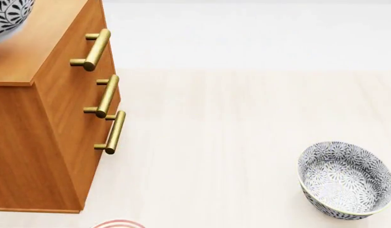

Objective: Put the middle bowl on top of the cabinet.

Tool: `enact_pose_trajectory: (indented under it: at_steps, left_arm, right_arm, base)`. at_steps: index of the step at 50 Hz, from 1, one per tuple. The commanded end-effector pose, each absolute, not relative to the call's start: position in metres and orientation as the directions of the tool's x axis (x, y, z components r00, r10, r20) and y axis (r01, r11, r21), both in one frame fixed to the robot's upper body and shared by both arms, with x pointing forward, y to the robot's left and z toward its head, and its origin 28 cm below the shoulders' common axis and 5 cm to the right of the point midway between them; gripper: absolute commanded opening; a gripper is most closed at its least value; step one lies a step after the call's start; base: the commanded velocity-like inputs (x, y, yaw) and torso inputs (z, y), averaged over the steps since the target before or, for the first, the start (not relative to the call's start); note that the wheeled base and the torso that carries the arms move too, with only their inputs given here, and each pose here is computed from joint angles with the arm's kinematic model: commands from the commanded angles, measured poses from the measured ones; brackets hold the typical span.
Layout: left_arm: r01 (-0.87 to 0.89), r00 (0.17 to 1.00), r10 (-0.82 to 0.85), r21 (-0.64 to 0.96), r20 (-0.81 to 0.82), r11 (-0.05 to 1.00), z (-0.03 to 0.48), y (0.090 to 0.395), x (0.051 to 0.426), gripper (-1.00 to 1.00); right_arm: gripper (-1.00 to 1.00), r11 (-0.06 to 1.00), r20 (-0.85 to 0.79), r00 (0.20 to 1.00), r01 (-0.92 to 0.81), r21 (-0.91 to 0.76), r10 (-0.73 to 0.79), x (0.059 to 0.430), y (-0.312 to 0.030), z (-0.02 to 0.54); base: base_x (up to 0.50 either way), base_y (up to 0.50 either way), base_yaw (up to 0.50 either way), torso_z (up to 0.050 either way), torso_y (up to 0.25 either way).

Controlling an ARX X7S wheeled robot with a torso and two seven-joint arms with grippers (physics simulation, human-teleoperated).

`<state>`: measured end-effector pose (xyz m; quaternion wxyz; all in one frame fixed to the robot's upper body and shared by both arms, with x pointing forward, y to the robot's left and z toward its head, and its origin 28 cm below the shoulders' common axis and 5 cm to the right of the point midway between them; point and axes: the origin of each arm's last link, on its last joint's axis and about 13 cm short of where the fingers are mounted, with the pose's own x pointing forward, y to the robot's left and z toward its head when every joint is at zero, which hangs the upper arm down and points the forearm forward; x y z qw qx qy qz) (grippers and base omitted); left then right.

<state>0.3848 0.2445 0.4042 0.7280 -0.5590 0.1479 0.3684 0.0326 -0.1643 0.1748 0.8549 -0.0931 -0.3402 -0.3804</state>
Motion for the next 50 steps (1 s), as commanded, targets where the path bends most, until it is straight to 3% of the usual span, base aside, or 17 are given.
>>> enact_pose_trajectory:
  at_steps: [1, 34, 35, 50]
  left_arm:
    - [-0.721, 0.661, 0.405, -0.685, -0.633, 0.106, 0.385, 0.249, 0.395, -1.0]
    - [-0.753, 0.618, 0.482, -0.645, -0.621, 0.132, 0.357, 0.255, 0.414, -1.0]
    - [-0.758, 0.61, 0.494, -0.638, -0.619, 0.138, 0.358, 0.256, 0.414, 1.0]
    - [-0.729, 0.624, 0.596, -0.65, -0.505, 0.213, 0.387, 0.254, 0.386, 1.0]
  right_arm:
    - [1.0, 0.692, 0.656, 0.476, 0.715, 0.101, -0.586, 0.032, -0.165, 0.175]
    - [1.0, 0.695, 0.658, 0.476, 0.712, 0.101, -0.583, 0.032, -0.165, 0.176]
    - [1.0, 0.695, 0.659, 0.476, 0.712, 0.101, -0.583, 0.032, -0.165, 0.176]
    - [1.0, 0.698, 0.66, 0.479, 0.71, 0.097, -0.579, 0.032, -0.165, 0.176]
  base:
    - [0.0, 0.0, 0.0, 0.0, 0.0]
    - [0.0, 0.0, 0.0, 0.0, 0.0]
    - [0.0, 0.0, 0.0, 0.0, 0.0]
    - [0.0, 0.0, 0.0, 0.0, 0.0]
